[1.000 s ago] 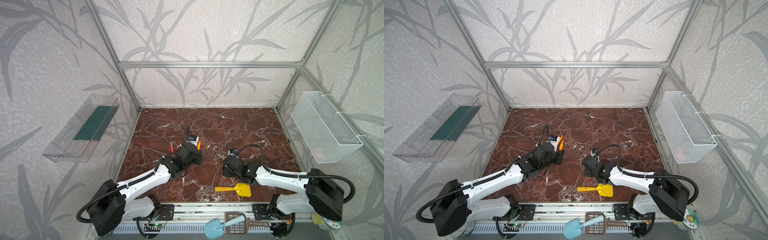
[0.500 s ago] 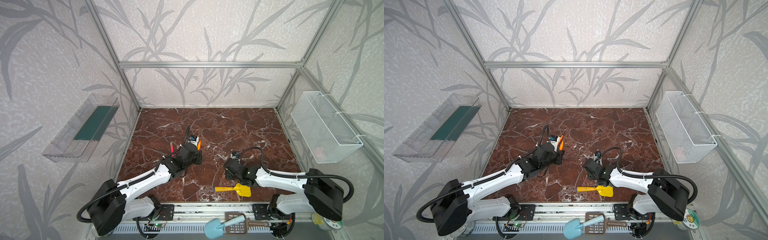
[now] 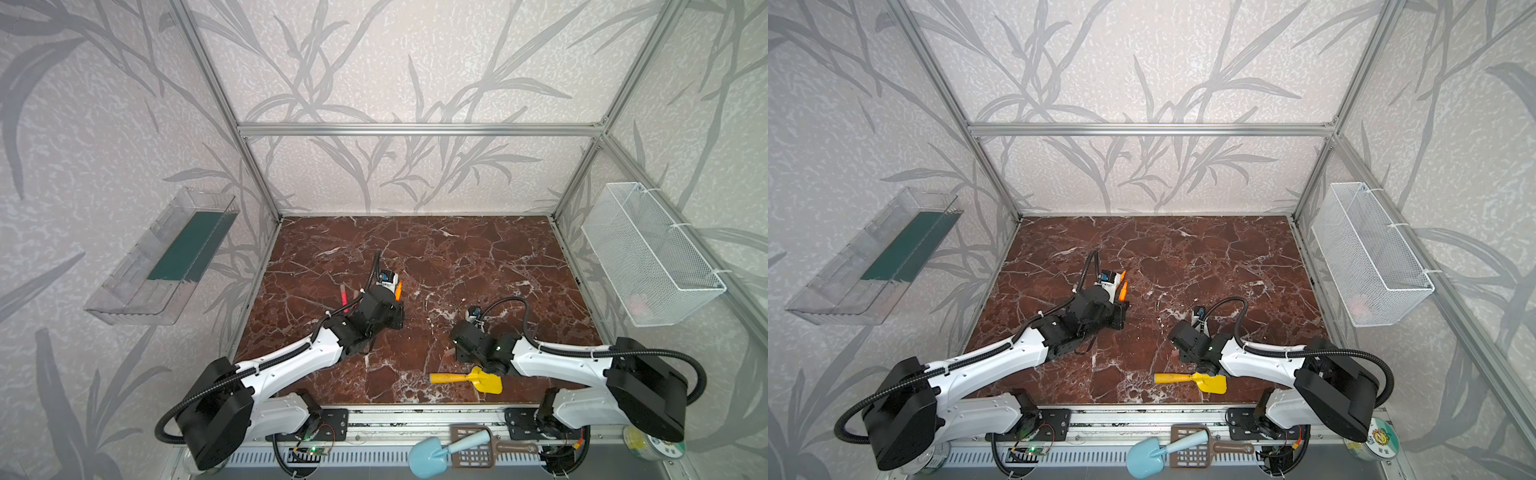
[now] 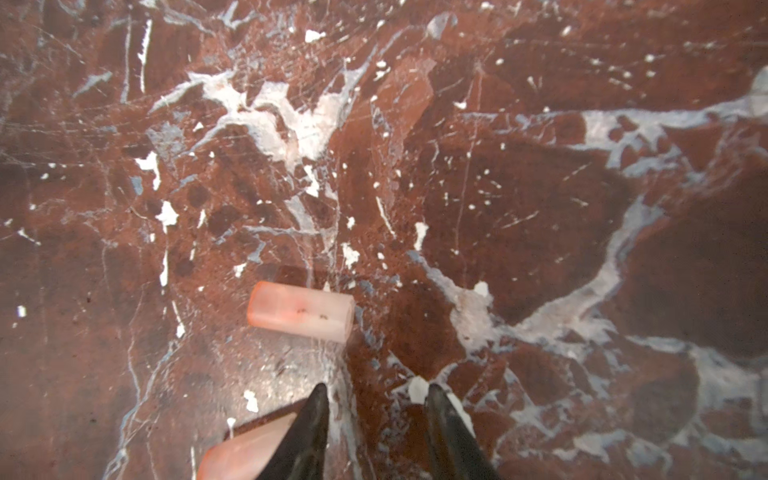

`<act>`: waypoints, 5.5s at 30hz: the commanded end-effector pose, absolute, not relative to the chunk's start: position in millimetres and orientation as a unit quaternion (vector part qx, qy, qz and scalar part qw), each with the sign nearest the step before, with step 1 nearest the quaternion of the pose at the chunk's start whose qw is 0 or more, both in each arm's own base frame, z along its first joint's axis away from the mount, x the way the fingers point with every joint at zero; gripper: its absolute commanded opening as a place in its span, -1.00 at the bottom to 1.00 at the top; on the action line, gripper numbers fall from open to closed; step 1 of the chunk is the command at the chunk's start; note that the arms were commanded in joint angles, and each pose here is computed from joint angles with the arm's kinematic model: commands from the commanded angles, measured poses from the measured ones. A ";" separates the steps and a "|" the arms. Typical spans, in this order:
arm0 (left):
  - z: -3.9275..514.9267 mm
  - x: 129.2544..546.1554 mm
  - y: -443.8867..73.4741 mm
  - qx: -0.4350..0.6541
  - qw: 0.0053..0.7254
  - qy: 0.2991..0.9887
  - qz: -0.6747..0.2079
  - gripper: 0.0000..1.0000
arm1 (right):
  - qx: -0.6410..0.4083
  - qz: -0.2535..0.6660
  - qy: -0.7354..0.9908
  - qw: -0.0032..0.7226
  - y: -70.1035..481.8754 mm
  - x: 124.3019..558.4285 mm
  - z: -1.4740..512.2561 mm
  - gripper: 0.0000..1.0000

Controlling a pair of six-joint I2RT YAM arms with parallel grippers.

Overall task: Insert the pens into the pen caps
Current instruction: 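Move the open right gripper down over the pale pink caps, then close the right gripper on a pale pink cap, then lift the pink cap with right and carry it toward the left gripper's marker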

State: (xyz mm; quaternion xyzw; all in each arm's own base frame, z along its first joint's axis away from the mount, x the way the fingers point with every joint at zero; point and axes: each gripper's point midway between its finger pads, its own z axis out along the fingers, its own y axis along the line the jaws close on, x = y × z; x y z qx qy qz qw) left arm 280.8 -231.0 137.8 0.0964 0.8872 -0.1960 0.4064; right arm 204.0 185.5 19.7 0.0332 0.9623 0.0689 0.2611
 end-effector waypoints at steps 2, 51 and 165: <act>140.6 284.1 -232.8 0.092 0.413 0.884 -0.201 -1.00 | 0.046 0.027 0.961 0.273 169.1 205.4 15.7 -0.22; 144.2 282.1 -233.5 0.095 0.415 0.881 -0.208 -1.00 | 0.054 0.037 0.948 0.311 237.7 322.5 31.1 -0.21; 149.6 277.3 -237.3 0.099 0.412 0.877 -0.228 -1.00 | 0.074 0.065 0.961 0.257 218.4 286.6 25.4 -0.69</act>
